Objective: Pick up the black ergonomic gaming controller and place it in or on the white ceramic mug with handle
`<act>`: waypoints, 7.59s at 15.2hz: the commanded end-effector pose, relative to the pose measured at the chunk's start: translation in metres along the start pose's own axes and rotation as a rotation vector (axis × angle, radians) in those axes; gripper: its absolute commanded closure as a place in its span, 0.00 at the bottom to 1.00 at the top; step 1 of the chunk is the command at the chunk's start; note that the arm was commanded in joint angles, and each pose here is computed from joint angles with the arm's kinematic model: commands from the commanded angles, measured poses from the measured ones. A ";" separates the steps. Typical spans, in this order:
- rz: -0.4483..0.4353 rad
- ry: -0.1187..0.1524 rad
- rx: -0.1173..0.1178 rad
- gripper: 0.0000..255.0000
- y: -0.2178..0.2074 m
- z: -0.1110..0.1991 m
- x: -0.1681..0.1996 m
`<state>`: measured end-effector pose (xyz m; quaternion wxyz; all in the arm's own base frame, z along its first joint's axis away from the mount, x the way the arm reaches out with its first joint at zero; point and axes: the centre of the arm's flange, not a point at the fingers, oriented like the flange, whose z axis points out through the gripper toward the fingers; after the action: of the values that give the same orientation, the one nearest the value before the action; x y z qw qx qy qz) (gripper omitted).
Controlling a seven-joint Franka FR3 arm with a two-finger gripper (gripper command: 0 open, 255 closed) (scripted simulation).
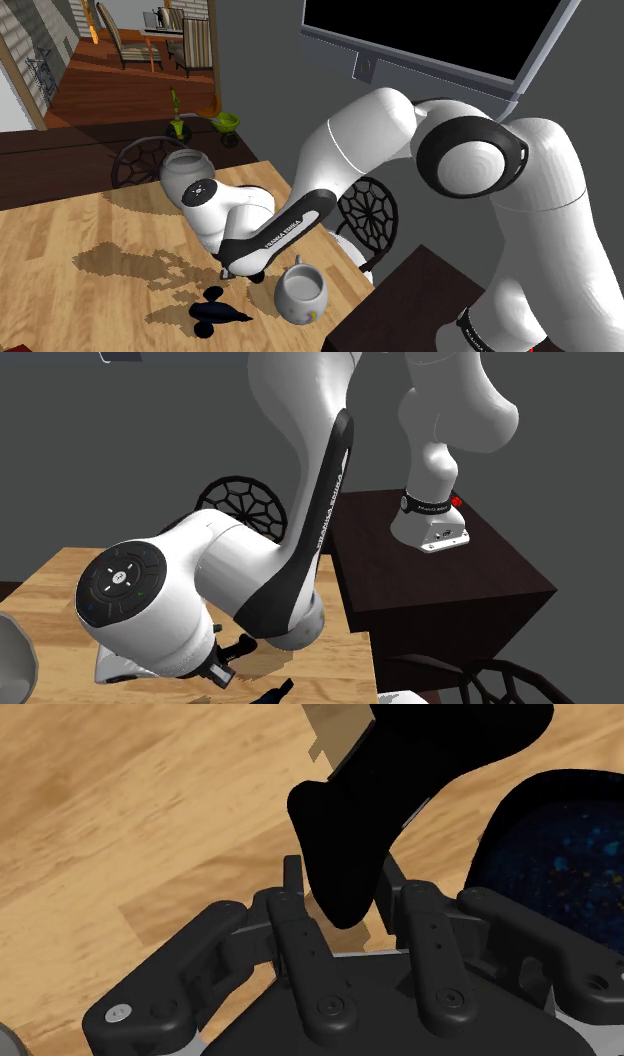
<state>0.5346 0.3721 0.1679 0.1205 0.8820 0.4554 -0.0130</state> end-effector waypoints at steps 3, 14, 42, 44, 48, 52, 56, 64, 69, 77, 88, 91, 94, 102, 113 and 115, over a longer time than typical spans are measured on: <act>0.000 0.000 0.000 1.00 0.004 -0.021 -0.003; 0.000 0.000 0.000 1.00 0.013 -0.066 -0.009; 0.727 -0.225 0.165 0.00 -0.099 -0.202 -0.269; 0.781 -0.242 0.177 0.00 -0.113 -0.215 -0.282; 0.796 -0.246 0.180 0.00 -0.121 -0.204 -0.288; 0.796 -0.246 0.180 0.00 -0.126 -0.184 -0.291; 0.796 -0.246 0.180 0.00 -0.127 -0.181 -0.292; 0.796 -0.246 0.180 1.00 -0.127 -0.181 -0.292; 0.796 -0.246 0.180 1.00 -0.127 -0.181 -0.292; 0.743 -0.276 0.102 0.00 -0.209 -0.149 -0.291; 0.645 -0.330 -0.041 0.00 -0.353 -0.081 -0.307; 0.641 -0.332 -0.047 0.00 -0.359 -0.068 -0.312; 0.641 -0.332 -0.047 0.00 -0.360 -0.053 -0.317; 0.641 -0.332 -0.047 0.00 -0.361 -0.040 -0.321; 0.641 -0.332 -0.047 1.00 -0.361 -0.040 -0.321; 0.641 -0.332 -0.047 1.00 -0.360 -0.045 -0.322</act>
<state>0.0519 0.3247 0.1792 0.2111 0.9629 0.1300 -0.1069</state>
